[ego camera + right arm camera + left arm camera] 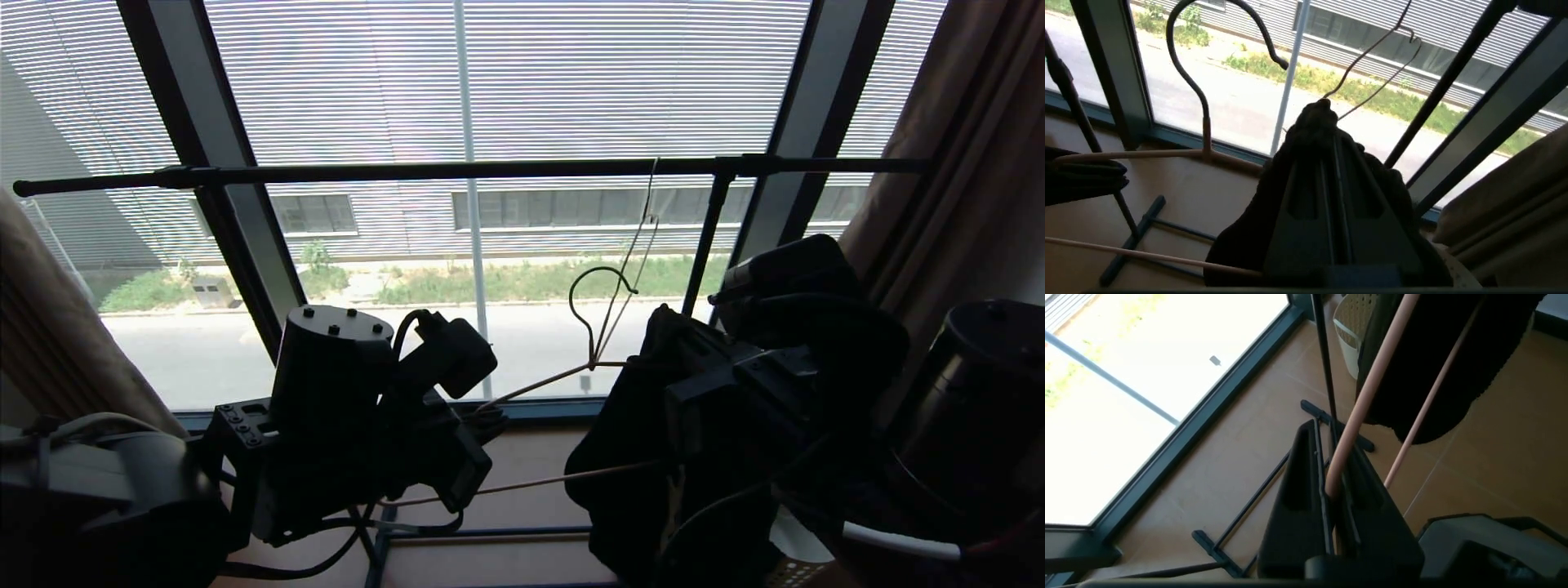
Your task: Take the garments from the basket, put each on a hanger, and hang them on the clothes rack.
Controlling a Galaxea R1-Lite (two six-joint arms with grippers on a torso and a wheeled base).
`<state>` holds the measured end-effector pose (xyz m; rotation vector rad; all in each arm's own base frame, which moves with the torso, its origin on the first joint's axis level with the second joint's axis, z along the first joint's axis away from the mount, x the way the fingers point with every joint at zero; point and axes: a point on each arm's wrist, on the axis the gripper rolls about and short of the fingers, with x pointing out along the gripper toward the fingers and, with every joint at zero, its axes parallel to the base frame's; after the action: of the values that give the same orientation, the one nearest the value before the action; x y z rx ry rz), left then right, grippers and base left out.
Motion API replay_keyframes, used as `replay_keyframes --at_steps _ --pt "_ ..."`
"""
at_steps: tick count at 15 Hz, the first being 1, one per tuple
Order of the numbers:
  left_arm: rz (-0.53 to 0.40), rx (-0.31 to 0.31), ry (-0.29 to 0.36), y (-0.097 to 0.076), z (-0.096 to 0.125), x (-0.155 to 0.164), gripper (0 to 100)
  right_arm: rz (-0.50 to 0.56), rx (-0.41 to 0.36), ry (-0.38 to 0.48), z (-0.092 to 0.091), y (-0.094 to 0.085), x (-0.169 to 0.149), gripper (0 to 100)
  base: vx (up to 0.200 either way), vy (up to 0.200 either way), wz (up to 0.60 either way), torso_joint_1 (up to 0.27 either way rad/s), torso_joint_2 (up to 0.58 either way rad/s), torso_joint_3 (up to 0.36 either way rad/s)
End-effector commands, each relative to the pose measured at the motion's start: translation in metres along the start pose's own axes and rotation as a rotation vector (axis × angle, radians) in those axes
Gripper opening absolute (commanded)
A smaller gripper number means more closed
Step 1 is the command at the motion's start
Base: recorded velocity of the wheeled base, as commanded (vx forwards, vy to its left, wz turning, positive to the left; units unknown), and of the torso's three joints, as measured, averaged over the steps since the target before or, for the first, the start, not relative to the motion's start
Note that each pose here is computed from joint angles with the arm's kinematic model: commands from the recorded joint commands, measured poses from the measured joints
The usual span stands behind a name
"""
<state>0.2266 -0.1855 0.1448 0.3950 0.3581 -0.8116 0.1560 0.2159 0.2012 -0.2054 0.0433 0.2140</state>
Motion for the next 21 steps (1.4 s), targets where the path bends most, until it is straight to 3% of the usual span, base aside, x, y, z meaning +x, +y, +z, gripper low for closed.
replay_keyframes --at_steps 1,5,10,11,17,21 --pt "-0.001 0.004 0.006 -0.003 0.0 0.002 0 0.022 0.016 -0.003 0.001 0.01 0.001 0 0.0 0.0 0.0 0.0 0.0 0.0" --pt "-0.002 0.002 0.01 -0.003 -0.001 0.004 0 0.027 0.095 -0.032 0.013 0.014 -0.001 0 0.0 0.0 0.0 0.0 0.0 0.0" --pt "0.008 -0.004 -0.008 -0.001 0.002 -0.003 0 -0.047 0.085 -0.015 0.009 0.01 0.001 0 0.0 0.0 0.0 0.0 0.0 0.0" --pt "0.008 -0.004 -0.008 -0.001 0.002 -0.003 0 -0.047 0.085 -0.015 0.009 0.01 0.001 100 0.0 0.0 0.0 0.0 0.0 0.0" --pt "0.02 -0.006 -0.032 -0.001 0.003 -0.018 0 -0.14 0.097 -0.011 0.011 -0.013 0.013 100 0.0 0.0 0.0 0.0 0.0 0.0" --pt "0.02 -0.004 -0.041 -0.002 0.004 -0.025 0 -0.154 0.083 0.005 0.006 -0.012 0.018 100 0.0 0.0 0.0 0.0 0.0 0.0"
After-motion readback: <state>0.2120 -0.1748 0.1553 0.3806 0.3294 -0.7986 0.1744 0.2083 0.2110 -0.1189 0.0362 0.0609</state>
